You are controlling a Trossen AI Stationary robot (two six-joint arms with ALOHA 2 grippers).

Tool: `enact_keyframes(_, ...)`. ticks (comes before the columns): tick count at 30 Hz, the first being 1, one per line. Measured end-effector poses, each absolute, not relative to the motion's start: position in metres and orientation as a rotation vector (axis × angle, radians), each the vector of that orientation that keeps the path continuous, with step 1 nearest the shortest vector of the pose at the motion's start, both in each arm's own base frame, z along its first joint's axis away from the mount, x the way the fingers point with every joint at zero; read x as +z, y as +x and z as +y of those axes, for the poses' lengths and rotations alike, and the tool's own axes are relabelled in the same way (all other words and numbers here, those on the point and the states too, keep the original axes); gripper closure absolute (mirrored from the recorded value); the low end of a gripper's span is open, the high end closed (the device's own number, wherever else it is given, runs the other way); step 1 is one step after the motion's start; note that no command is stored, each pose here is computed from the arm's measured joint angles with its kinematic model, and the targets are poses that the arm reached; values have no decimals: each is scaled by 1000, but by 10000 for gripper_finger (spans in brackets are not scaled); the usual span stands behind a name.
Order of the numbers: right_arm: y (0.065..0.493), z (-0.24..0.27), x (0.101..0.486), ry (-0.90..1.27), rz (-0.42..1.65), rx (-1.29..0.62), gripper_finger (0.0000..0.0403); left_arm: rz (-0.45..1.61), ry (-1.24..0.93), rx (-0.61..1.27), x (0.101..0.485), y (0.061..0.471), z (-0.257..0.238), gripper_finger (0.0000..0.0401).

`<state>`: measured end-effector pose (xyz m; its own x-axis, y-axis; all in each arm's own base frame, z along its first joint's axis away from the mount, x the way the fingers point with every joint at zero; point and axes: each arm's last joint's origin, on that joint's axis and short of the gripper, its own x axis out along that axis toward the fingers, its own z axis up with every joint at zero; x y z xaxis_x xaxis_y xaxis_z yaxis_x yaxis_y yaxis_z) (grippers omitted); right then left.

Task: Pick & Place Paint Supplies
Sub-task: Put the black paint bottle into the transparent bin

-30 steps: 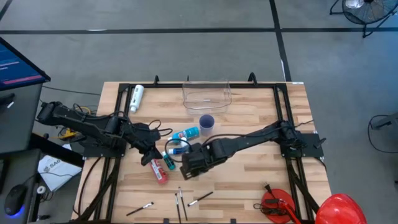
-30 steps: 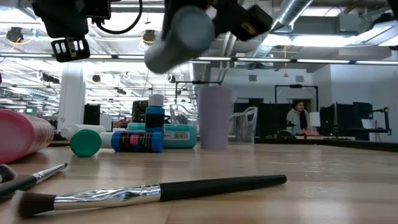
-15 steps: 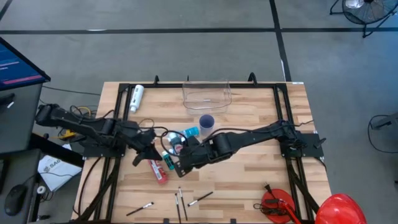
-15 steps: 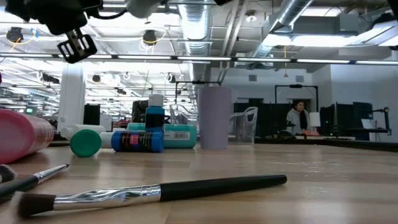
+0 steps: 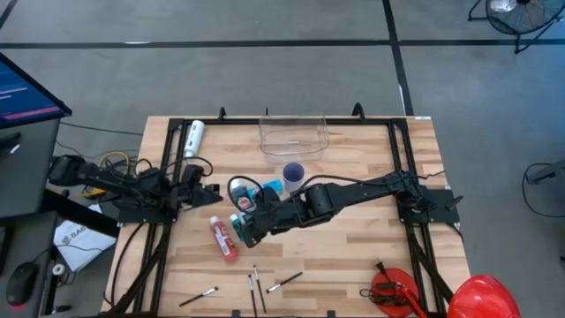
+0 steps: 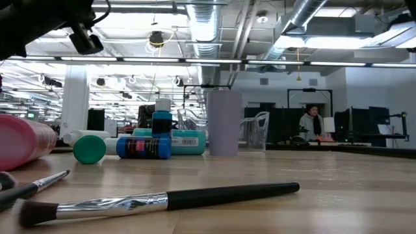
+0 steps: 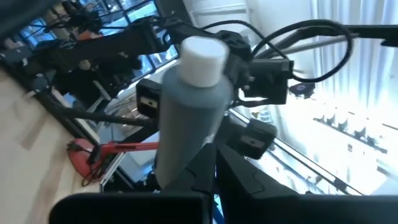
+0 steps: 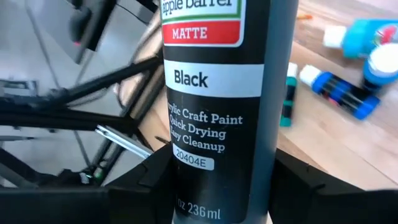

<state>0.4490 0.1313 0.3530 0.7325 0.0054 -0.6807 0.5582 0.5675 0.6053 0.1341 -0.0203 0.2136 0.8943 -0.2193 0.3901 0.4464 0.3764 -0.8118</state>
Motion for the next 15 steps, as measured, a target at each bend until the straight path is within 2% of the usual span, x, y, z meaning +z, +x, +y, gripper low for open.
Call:
enact_keyframes(5,452,126,355,933,664,-351,221,-241,-1121,-419,220,139,-19,328)
enact_keyframes(15,454,122,356,941,648,-352,220,-282,-1139,-286,216,143,-15,157)
